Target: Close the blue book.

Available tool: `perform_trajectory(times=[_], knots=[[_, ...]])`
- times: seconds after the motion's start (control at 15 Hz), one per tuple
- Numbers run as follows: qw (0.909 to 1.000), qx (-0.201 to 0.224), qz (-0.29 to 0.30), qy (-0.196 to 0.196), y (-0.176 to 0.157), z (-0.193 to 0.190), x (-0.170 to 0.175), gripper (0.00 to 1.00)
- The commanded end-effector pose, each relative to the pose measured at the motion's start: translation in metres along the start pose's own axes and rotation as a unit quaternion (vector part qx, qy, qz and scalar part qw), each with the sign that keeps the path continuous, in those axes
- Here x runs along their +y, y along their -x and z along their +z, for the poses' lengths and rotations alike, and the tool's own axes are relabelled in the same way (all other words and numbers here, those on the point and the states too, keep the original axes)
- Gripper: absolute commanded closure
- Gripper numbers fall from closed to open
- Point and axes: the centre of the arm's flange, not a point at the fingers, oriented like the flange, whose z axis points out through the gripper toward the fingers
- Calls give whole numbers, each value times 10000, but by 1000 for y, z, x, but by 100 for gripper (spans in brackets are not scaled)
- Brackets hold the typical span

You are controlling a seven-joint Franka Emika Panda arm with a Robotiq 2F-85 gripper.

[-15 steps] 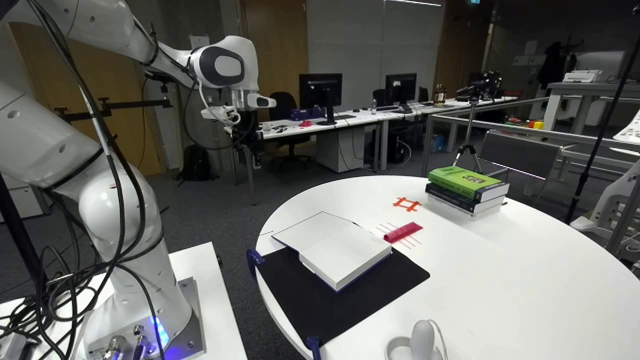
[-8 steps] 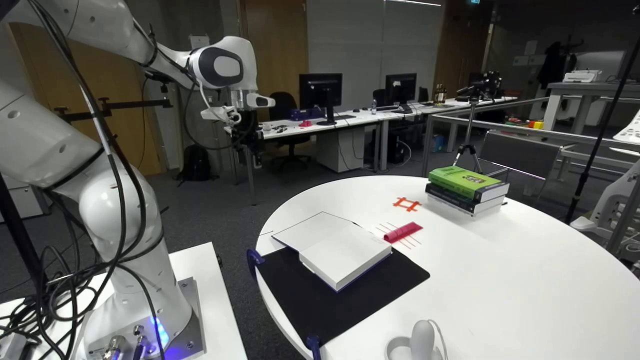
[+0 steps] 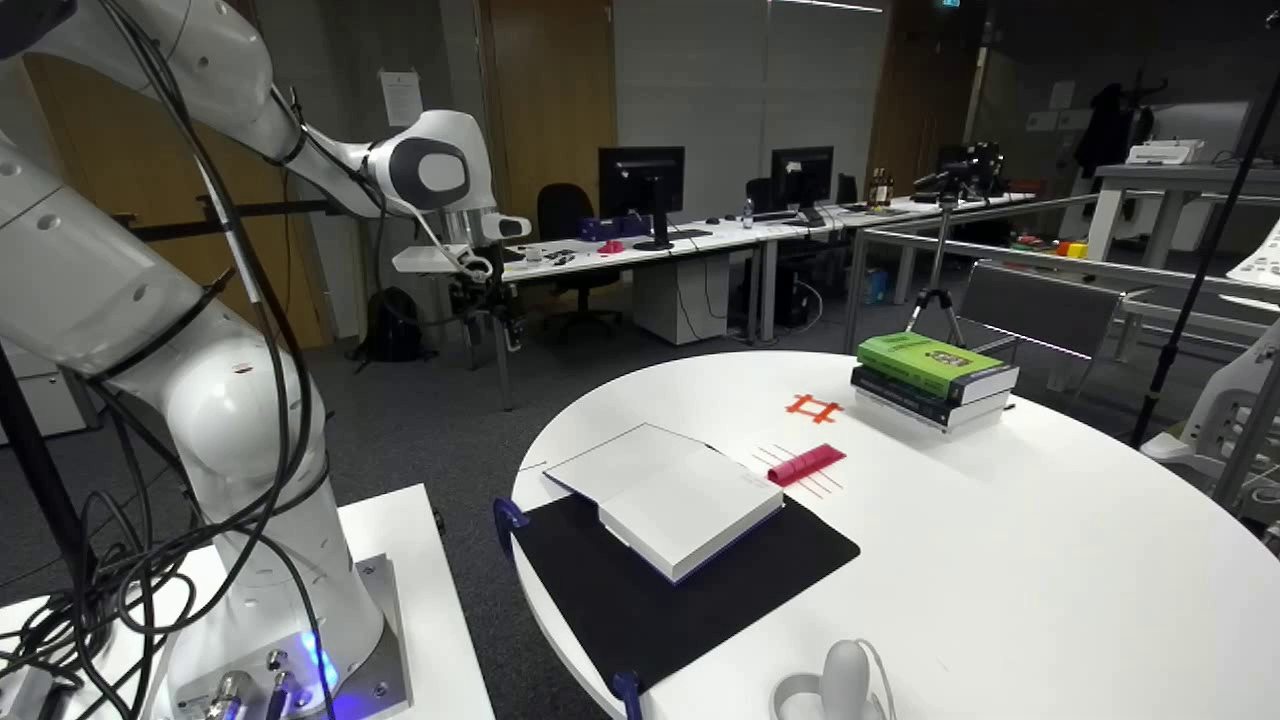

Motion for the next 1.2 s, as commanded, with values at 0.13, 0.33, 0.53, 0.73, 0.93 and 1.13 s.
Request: perform_trajectory(times=[0.13, 0.33, 0.53, 0.73, 0.93, 1.13], knots=[[9986, 40, -508, -165, -4, 17, -13, 0], [9988, -64, -467, -162, -3, 17, -15, 0], [9985, -99, -504, -199, -3, 19, -15, 0], [9984, -97, -514, -201, -3, 19, -16, 0], [9984, -97, -514, -202, -3, 19, -16, 0], [9984, -97, -514, -202, -3, 19, -16, 0]])
